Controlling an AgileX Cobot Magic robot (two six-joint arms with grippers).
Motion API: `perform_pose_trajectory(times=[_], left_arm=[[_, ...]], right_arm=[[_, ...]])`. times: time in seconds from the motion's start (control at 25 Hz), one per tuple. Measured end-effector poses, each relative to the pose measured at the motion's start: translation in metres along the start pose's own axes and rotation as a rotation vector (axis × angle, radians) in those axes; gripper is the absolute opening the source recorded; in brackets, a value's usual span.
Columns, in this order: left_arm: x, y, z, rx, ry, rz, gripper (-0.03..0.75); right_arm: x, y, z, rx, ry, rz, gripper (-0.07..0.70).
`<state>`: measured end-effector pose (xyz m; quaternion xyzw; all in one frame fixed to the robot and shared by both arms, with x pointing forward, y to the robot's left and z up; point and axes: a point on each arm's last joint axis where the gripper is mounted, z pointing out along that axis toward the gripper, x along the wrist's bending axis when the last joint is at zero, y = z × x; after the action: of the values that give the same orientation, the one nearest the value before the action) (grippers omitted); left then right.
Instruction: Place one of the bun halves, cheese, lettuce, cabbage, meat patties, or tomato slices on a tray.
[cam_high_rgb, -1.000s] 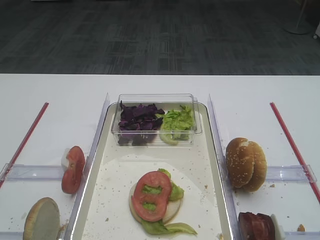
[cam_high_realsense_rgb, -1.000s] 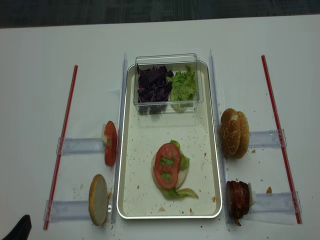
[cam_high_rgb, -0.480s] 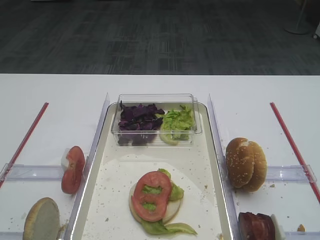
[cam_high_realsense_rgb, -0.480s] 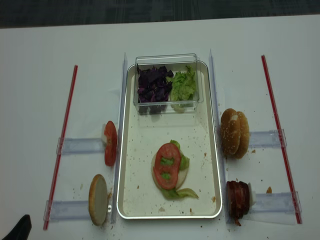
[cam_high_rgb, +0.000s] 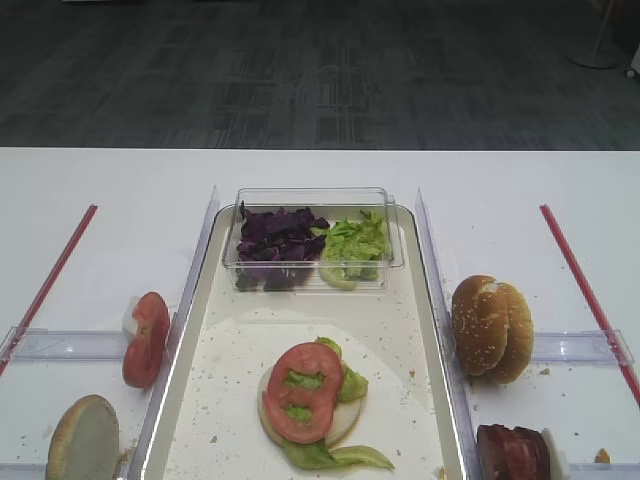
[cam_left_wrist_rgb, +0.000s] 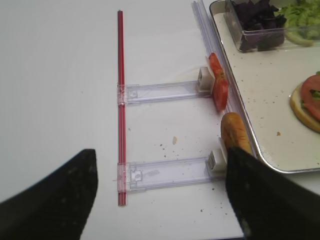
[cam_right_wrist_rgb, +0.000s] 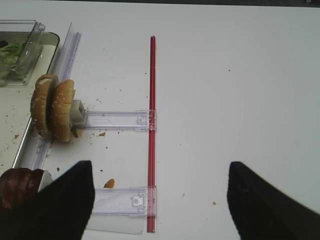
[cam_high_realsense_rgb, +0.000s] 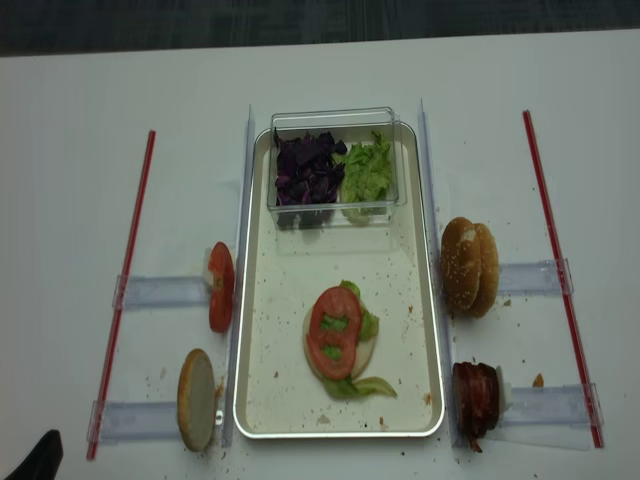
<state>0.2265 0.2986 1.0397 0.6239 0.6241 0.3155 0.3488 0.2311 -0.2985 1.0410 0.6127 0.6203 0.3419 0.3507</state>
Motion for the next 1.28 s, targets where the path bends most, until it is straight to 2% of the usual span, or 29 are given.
perform_pose_trajectory(times=[0.36,1.28], left_arm=[[-0.0004,0.0,0.0001,-0.001,0.028,-0.019,0.493],[-0.0002,0.0,0.0001,-0.001,0.032,-0.017,0.493]], right_arm=[[0.0,0.0,0.0,0.0,0.0,0.0,0.571],[0.0,0.0,0.0,0.0,0.0,-0.002,0.571]])
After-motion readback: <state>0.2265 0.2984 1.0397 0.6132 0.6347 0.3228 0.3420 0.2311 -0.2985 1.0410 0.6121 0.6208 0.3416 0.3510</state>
